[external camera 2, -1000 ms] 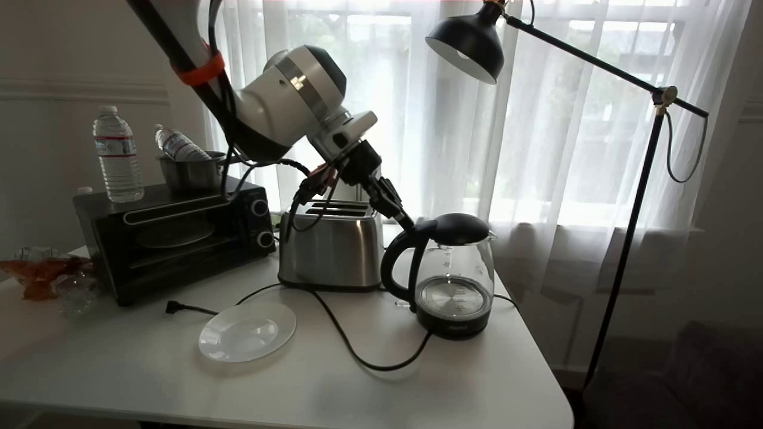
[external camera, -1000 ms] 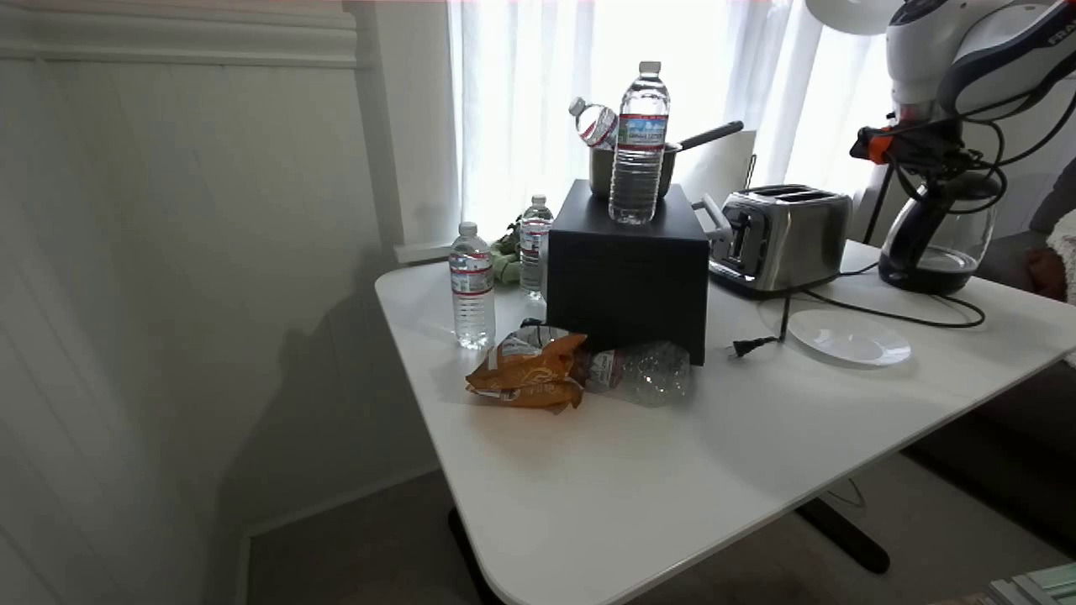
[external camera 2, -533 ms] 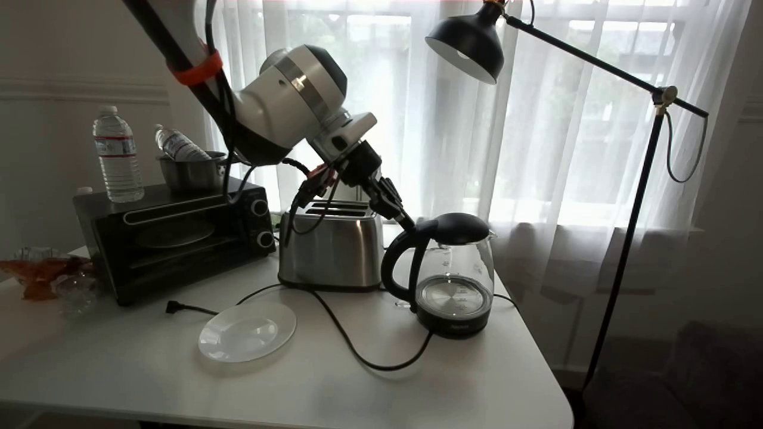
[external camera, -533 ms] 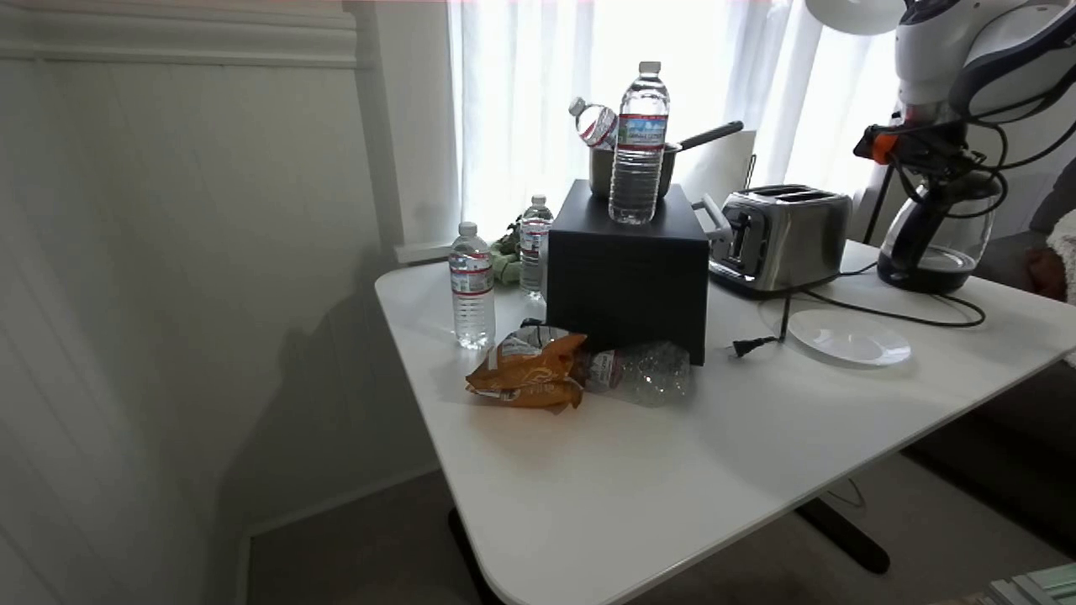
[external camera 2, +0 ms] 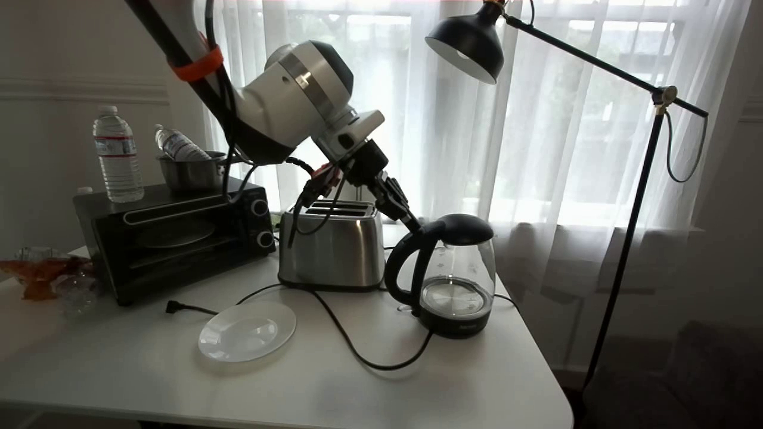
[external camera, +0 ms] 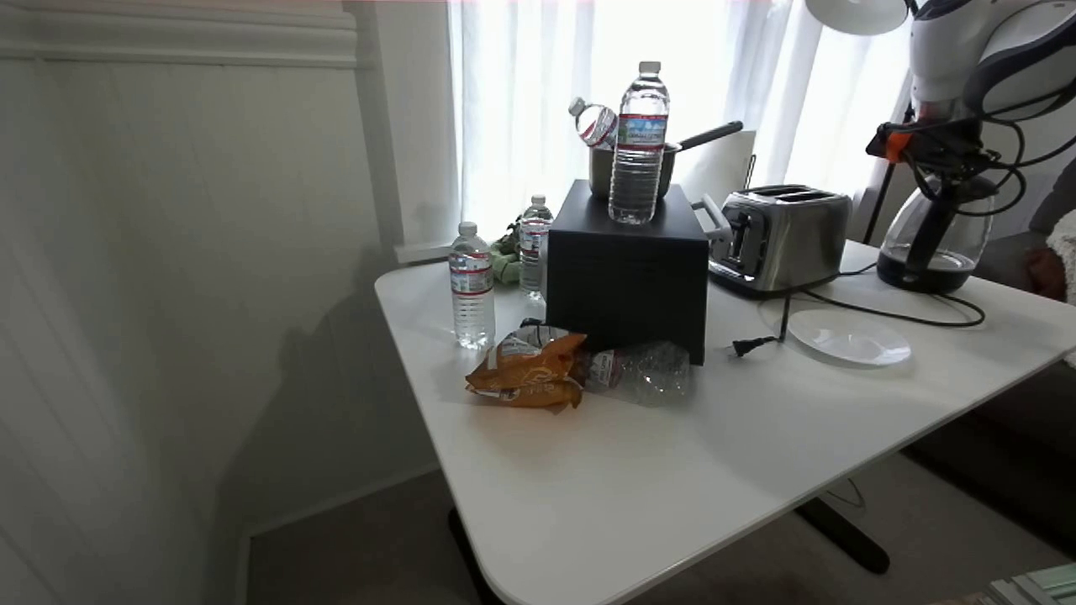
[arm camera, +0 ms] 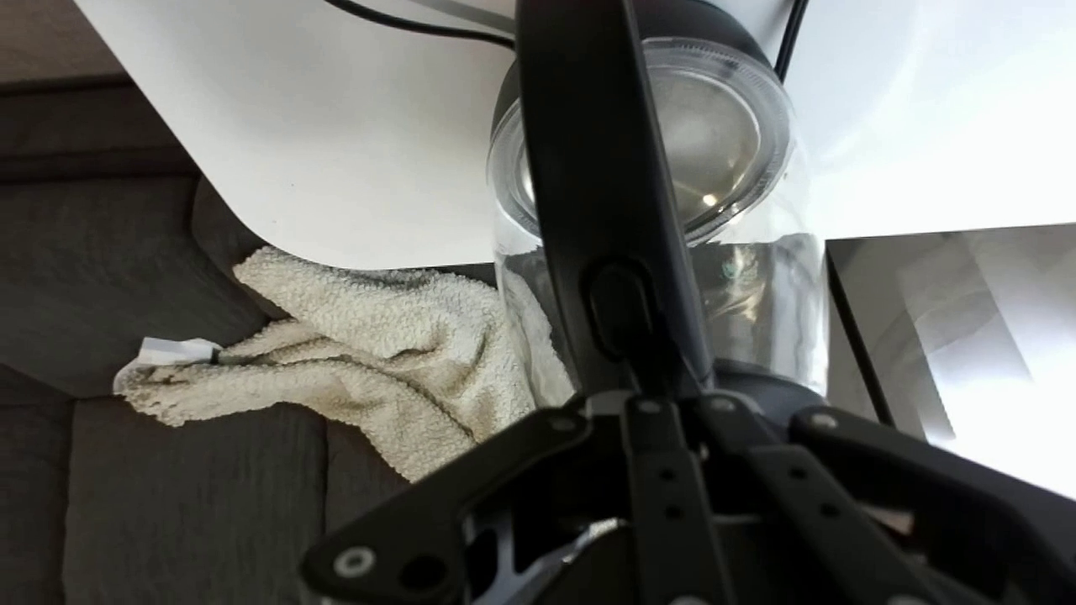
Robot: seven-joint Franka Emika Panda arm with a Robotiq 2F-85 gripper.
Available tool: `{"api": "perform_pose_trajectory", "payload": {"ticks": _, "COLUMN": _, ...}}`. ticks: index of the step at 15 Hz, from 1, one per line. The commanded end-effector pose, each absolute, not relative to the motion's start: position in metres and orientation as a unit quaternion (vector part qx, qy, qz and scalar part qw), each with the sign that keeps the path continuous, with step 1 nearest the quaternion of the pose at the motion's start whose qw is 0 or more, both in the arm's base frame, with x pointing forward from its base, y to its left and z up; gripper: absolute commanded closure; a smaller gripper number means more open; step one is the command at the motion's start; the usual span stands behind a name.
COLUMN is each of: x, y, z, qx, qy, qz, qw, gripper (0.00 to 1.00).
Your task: Press the lid ejecting button of the electric kettle
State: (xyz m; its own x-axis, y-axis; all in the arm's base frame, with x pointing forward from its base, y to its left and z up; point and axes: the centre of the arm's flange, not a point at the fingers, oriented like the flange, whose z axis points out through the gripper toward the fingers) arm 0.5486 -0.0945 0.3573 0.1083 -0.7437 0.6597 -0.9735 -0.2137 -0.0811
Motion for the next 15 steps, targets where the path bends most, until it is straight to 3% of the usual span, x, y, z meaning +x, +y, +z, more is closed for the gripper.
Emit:
{"api": "perform_pose_trajectory", "payload": {"ticks": 1, "x": 0.533, "y": -0.106, "z": 0.353, "qx": 0.723, "qy": -0.6, "qz": 0.279, "qw": 0.198, "gripper": 0.98}}
{"api": "perform_pose_trajectory", "payload": {"ticks": 15, "x": 0.541, "y": -0.098, "z": 0.318, "qx": 0.75, "qy": -0.558, "qz": 0.292, "qw": 0.204, "gripper": 0.98}}
